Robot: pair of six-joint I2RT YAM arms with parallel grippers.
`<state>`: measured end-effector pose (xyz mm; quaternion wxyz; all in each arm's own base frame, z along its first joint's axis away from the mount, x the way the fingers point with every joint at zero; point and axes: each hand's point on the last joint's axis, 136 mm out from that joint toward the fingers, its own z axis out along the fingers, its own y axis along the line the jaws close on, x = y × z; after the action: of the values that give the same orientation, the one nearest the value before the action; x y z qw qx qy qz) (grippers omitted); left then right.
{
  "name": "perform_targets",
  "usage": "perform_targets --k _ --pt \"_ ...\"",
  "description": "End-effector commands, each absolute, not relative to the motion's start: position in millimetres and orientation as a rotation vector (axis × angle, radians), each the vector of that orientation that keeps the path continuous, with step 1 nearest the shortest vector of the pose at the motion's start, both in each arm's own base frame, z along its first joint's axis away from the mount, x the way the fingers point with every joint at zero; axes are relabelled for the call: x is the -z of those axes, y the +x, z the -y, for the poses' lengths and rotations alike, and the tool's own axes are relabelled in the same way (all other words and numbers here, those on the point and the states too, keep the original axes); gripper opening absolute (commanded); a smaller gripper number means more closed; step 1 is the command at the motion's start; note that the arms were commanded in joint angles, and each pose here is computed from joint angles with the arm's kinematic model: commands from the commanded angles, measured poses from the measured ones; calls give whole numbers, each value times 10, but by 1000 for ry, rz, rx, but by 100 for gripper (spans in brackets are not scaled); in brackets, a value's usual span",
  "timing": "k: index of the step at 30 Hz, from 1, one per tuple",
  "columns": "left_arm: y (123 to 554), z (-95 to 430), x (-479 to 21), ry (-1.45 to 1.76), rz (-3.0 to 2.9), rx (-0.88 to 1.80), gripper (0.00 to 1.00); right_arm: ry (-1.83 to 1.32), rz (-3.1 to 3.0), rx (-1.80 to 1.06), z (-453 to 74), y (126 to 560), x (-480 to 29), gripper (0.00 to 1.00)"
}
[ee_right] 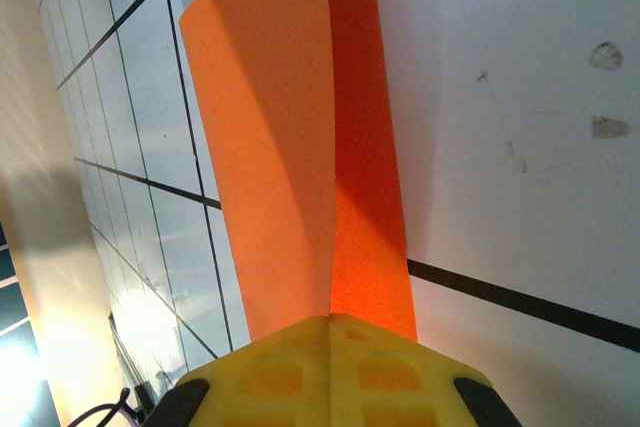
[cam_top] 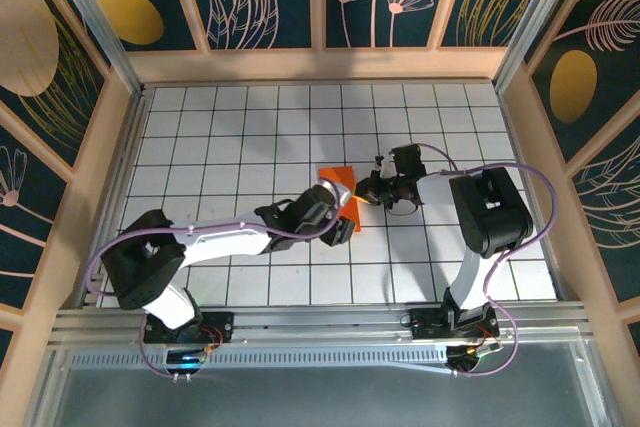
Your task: Fold a paper plane with a square sheet of paper (fold left side to right side)
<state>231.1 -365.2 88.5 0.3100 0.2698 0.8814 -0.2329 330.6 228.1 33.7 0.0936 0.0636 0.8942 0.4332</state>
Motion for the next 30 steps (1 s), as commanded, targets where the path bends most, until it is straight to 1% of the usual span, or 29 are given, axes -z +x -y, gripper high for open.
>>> perform_targets --k 1,7,12,15,18,20,22,26,30 --pt "2411 3653 -834 780 -2282 365 59 194 -2624 -1305 -2280 3353 -499 1" --pt "2395 3862 -638 889 -2256 197 65 196 -2623 -1306 -2278 3354 -506 1" --pt "2476 3896 -532 909 -2237 59 68 197 -2623 -1309 -2281 3356 -510 1" --pt "2555 3868 -484 905 -2226 -28 68 199 -2623 -1309 -2281 3359 -508 1" --pt "2588 3856 -457 905 -2220 -64 65 198 -2624 -1309 -2283 3362 -507 1" --pt "2589 3862 -458 904 -2219 -61 59 198 -2625 -1306 -2280 3360 -503 1" --pt "2583 3878 -477 903 -2216 -44 50 199 -2627 -1300 -2276 3360 -496 1" --pt "2570 3901 -534 887 -2206 -4 25 202 -2633 -1288 -2264 3362 -476 1" --pt "2570 3910 -609 872 -2196 19 6 191 -2634 -1280 -2264 3377 -488 2"
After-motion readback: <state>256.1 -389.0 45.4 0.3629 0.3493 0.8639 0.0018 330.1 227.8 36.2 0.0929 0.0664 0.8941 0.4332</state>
